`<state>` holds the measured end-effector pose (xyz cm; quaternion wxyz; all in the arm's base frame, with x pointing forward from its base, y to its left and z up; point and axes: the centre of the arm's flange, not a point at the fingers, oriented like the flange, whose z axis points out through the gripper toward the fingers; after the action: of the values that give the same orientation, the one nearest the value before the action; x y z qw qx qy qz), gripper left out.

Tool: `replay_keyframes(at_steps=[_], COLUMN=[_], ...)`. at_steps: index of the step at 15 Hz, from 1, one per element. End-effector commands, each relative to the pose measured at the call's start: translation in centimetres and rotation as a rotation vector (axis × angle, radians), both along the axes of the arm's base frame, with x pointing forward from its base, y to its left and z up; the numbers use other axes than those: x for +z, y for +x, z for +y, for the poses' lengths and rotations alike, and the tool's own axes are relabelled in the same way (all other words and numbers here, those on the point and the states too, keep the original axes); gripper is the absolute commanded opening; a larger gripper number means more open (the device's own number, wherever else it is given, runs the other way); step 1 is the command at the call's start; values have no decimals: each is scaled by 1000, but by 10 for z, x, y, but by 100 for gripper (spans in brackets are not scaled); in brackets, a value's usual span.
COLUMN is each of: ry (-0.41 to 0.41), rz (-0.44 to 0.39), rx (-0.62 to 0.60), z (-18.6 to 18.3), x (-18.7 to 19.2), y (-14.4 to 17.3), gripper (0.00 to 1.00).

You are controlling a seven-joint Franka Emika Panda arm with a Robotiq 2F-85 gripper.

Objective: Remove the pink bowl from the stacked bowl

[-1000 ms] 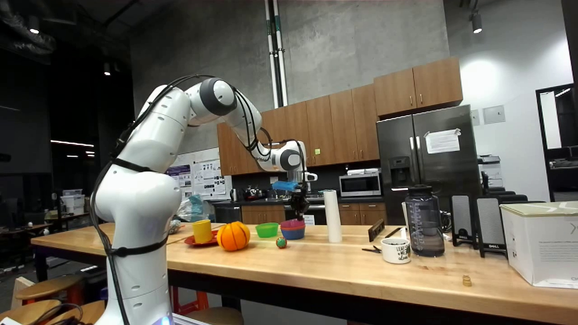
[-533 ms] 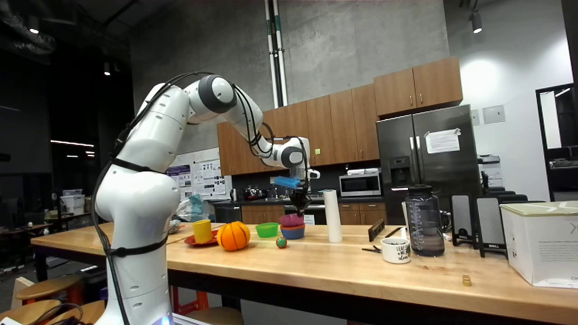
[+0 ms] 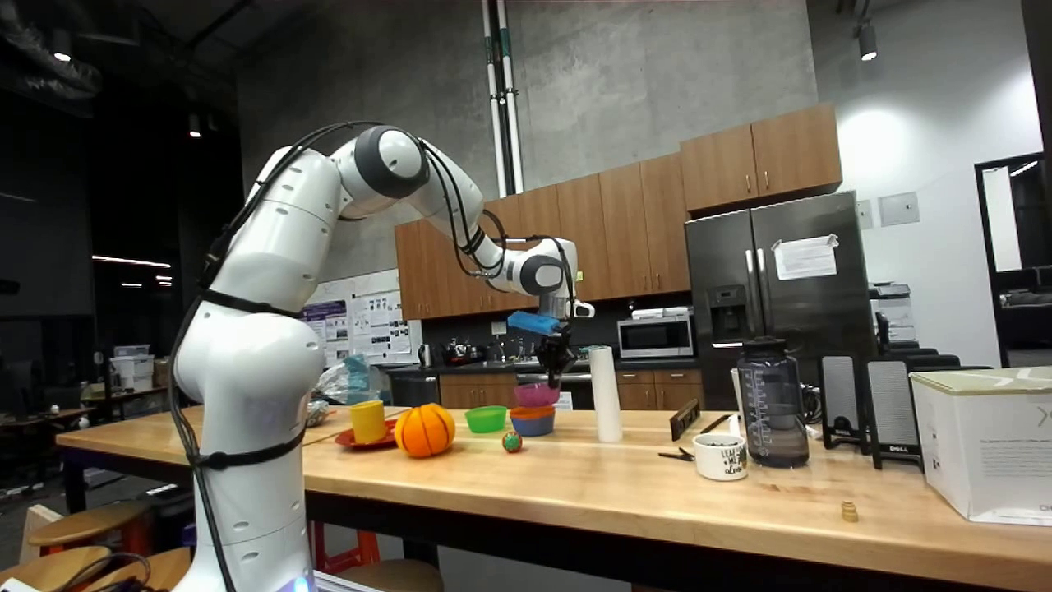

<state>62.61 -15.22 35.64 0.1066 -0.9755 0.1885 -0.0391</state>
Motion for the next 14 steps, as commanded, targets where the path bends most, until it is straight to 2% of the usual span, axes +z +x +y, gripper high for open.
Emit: replay_keyframes(at_steps=[1, 5, 14], ry=[39, 56, 25], rz=[15, 45, 84], rx=[26, 50, -44], z=[-13, -24, -69], x=[13, 9, -3], y=[-25, -47, -80], gripper=[1, 1, 1])
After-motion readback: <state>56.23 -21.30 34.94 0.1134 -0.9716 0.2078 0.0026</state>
